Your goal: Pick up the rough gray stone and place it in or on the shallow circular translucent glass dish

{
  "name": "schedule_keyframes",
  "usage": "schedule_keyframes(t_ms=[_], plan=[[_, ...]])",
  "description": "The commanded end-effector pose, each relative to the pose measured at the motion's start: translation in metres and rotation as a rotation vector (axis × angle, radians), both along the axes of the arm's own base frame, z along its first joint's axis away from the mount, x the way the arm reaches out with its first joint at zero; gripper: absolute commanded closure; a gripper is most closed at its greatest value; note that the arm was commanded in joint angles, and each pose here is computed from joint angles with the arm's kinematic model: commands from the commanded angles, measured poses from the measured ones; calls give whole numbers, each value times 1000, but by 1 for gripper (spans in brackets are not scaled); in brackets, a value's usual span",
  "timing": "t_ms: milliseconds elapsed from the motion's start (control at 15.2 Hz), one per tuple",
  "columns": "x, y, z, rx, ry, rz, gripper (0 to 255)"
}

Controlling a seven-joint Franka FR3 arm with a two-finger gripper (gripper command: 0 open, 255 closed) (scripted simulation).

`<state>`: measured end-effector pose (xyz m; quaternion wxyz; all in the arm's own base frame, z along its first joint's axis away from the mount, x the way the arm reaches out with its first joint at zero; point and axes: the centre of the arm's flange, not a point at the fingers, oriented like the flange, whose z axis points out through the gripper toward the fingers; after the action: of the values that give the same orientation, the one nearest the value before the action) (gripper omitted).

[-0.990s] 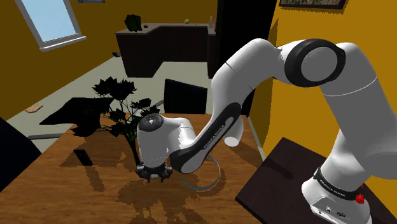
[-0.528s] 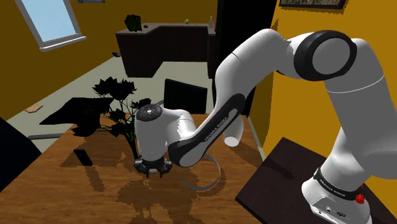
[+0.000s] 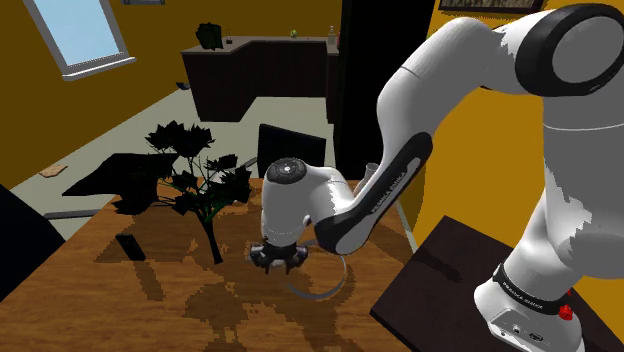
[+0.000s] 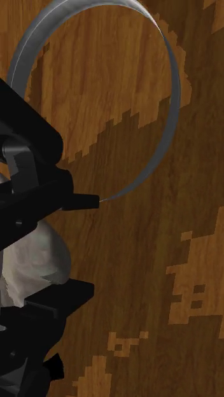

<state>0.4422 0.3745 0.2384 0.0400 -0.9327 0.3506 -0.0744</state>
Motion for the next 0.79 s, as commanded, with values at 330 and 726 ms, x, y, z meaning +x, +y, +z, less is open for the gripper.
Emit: schedule_keyframes(t_ms=[330,726], plan=[[-57,-74,-2,0,0,0,255],[-82,-107,-18,0,0,0,255]])
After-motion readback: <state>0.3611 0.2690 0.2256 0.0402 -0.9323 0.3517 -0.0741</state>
